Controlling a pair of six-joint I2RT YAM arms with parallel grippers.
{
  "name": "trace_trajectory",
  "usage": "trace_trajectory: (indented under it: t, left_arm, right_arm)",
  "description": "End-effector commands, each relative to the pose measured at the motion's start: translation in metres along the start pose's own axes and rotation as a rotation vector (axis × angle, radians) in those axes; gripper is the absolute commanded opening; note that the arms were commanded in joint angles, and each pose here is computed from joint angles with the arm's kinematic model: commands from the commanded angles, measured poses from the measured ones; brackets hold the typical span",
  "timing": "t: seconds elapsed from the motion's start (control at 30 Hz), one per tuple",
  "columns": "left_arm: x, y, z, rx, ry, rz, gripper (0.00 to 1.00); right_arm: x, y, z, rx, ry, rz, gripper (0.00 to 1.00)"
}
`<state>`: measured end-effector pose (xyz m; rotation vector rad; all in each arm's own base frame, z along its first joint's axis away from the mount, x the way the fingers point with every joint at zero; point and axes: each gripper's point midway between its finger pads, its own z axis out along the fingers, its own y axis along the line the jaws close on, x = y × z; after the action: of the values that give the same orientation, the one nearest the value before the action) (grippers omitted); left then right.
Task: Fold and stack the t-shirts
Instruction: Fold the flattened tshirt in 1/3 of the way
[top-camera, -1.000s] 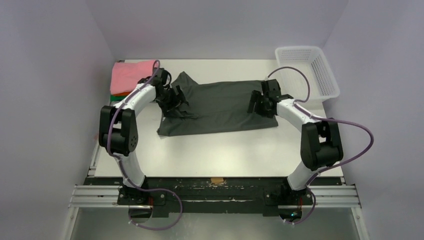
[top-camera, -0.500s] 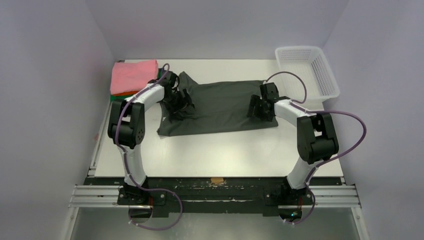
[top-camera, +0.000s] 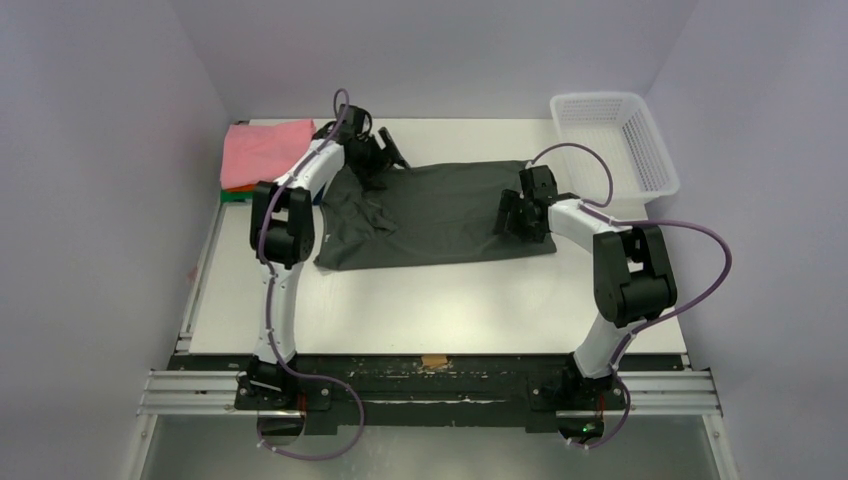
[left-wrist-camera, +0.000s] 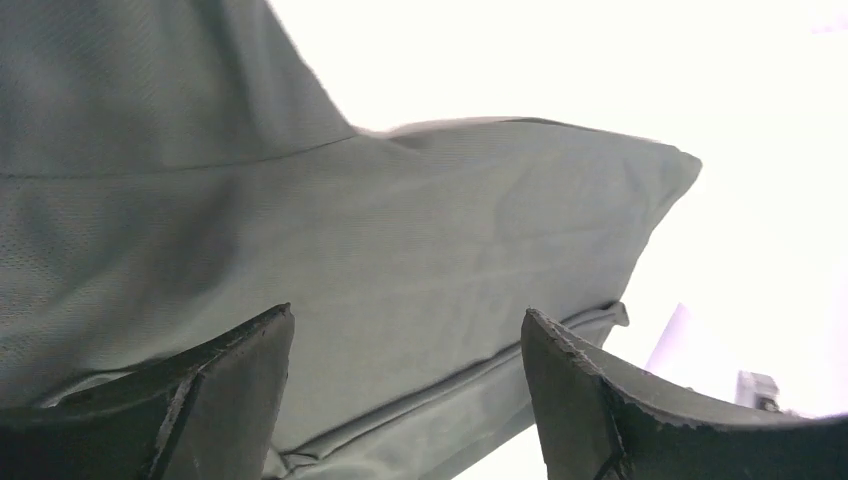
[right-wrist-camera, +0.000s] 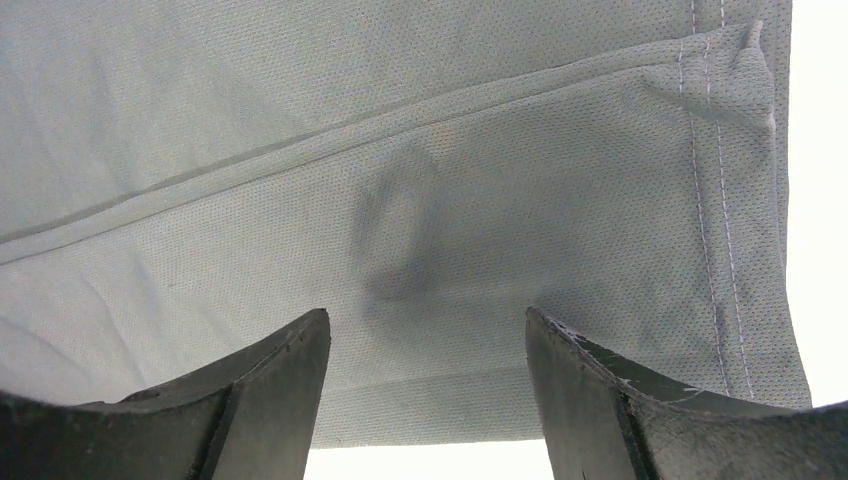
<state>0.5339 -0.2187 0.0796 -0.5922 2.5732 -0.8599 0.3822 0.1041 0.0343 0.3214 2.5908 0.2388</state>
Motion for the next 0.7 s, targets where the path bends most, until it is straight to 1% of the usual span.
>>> trace_trajectory:
  t: [0.0,0.07,0.17,0.23,0.3,0.37,0.43,0.57,0.67]
  left_arm:
    - [-0.021,-0.047,-0.040,0.102,-0.072,0.070,0.81]
    - [-0.016,-0.042,-0.060,0.057,-0.088,0.119,0.82]
    - [0.000,-0.018,-0.093,-0.032,-0.137,0.152,0.83]
    - [0.018,-0.001,-0.107,-0.057,-0.149,0.156,0.85]
    - [0.044,0.023,-0.113,-0.079,-0.121,0.134,0.85]
    - [0.060,0.039,-0.113,-0.107,-0.096,0.110,0.85]
    - [0.068,0.047,-0.107,-0.108,-0.078,0.096,0.85]
    - [0.071,0.056,-0.088,-0.129,-0.034,0.074,0.85]
    - [0.064,0.058,-0.069,-0.135,-0.034,0.071,0.85]
  right_arm:
    - [-0.025,0.007,-0.016,-0.018,-0.088,-0.002,0.69]
    - [-0.026,0.007,-0.019,-0.018,-0.095,-0.002,0.69]
    - [-0.023,0.006,-0.021,-0.017,-0.094,-0.002,0.69]
    - [-0.021,0.004,-0.021,-0.015,-0.089,-0.002,0.69]
    - [-0.018,0.003,-0.019,-0.011,-0.085,-0.002,0.69]
    - [-0.016,0.002,-0.018,-0.009,-0.080,-0.002,0.69]
    - [-0.016,0.002,-0.018,-0.008,-0.080,-0.002,0.69]
    - [-0.017,0.002,-0.020,-0.008,-0.082,-0.002,0.69]
    - [-0.018,0.001,-0.022,-0.005,-0.090,0.000,0.69]
